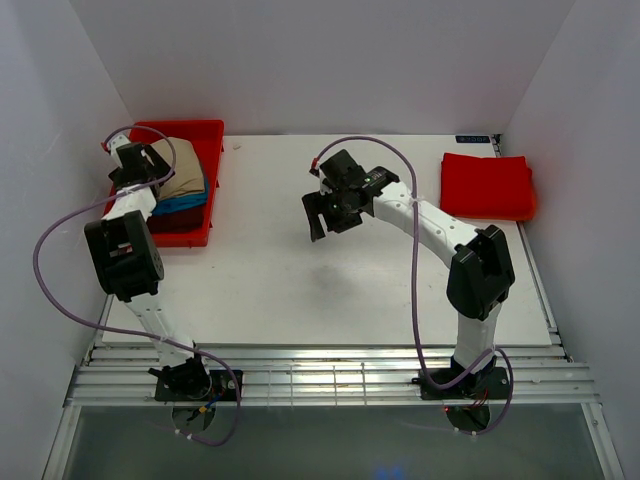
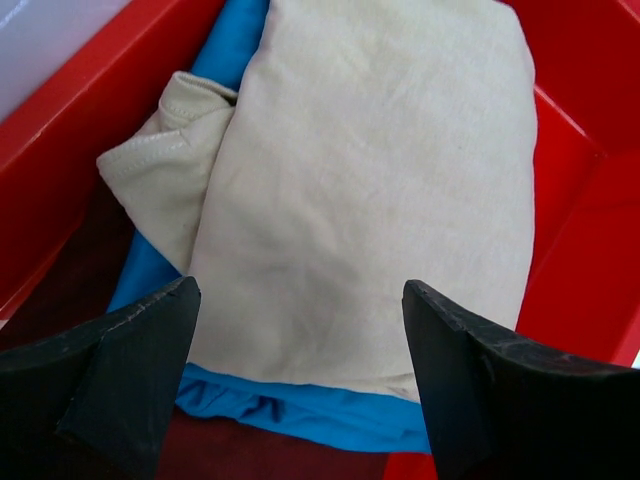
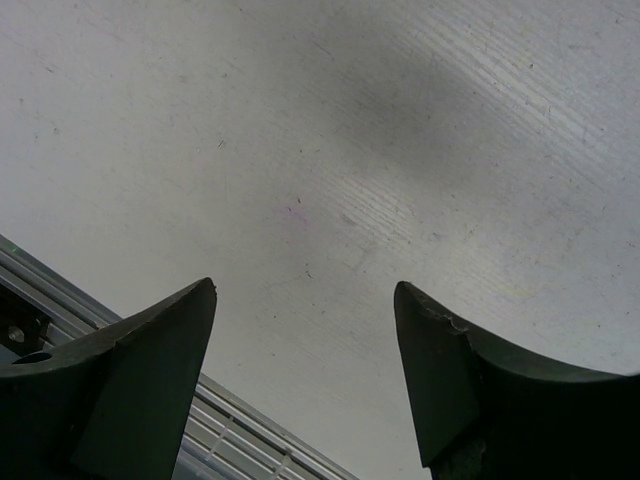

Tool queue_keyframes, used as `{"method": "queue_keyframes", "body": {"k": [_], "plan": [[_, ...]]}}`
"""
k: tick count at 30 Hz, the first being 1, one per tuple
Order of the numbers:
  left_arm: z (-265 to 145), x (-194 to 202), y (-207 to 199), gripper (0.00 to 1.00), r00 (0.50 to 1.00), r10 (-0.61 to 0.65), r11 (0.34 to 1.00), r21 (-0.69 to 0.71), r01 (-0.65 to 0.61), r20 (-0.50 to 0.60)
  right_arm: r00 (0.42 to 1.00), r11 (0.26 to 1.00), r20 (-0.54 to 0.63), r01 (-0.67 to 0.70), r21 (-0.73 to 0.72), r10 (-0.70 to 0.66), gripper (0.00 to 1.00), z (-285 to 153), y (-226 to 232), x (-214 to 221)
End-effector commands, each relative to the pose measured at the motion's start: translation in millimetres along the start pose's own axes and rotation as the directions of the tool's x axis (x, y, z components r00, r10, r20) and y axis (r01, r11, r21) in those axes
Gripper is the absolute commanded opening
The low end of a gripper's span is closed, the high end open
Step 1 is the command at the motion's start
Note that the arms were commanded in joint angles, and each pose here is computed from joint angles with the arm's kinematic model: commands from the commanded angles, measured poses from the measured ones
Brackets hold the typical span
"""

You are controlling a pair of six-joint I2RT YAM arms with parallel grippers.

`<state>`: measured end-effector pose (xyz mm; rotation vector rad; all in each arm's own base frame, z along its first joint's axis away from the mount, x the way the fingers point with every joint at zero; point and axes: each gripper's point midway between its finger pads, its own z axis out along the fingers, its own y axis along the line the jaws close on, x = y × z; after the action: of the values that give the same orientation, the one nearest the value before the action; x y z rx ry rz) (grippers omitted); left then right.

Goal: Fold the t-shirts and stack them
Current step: Grab the tshirt from the pile

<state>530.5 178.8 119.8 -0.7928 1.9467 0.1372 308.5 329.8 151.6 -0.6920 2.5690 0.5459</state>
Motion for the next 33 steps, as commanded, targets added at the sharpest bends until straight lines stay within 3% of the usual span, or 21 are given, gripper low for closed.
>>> {"method": "queue_keyframes", "body": {"k": [1, 10, 12, 13, 14, 17, 18, 24, 29, 33], "plan": [[6, -8, -7, 0.93, 1.000, 0.011, 1.000, 0.012, -0.011, 0.010, 1.000, 1.000, 0.014, 0.011, -0.008, -0.010, 0.77, -7, 5, -9], [26, 14, -4, 0.90, 0.999, 0.022, 1.000, 0.000, -0.022, -0.042, 1.000, 1.000, 0.004, 0.008, 0.014, -0.008, 0.77, -8, 1, -3], [27, 15, -3, 0.82, 0.999, 0.021, 1.000, -0.006, -0.021, -0.045, 1.000, 1.000, 0.006, 0.010, 0.017, -0.010, 0.77, -9, 0, -4], [27, 15, -2, 0.75, 0.999, 0.021, 1.000, -0.008, -0.021, -0.042, 1.000, 1.000, 0.004, 0.011, 0.016, -0.011, 0.76, -8, 1, -3], [27, 14, -3, 0.59, 0.999, 0.020, 1.000, -0.006, -0.021, -0.040, 1.000, 1.000, 0.007, 0.011, 0.019, -0.011, 0.77, -9, 1, -4], [24, 6, -8, 0.29, 0.999, 0.025, 1.000, 0.018, -0.025, -0.021, 1.000, 1.000, 0.004, 0.009, 0.015, -0.010, 0.76, -7, 1, -4], [21, -1, -10, 0.06, 1.000, 0.020, 1.000, 0.020, -0.019, -0.006, 1.000, 1.000, -0.004, 0.010, 0.015, -0.010, 0.77, -5, 1, -2], [1, -33, -25, 0.00, 1.000, 0.005, 1.000, 0.029, -0.006, 0.030, 1.000, 1.000, -0.002, 0.011, 0.016, -0.011, 0.76, -4, 1, -3], [-69, -83, -93, 0.00, 0.987, 0.038, 0.984, 0.169, -0.064, 0.156, 1.000, 0.999, 0.013, 0.019, 0.034, -0.019, 0.76, -5, -1, -9], [-124, -72, -163, 0.00, 0.992, 0.045, 0.931, 0.355, -0.084, 0.117, 0.999, 0.998, 0.044, 0.024, 0.065, -0.027, 0.76, -14, -4, -16]]}}
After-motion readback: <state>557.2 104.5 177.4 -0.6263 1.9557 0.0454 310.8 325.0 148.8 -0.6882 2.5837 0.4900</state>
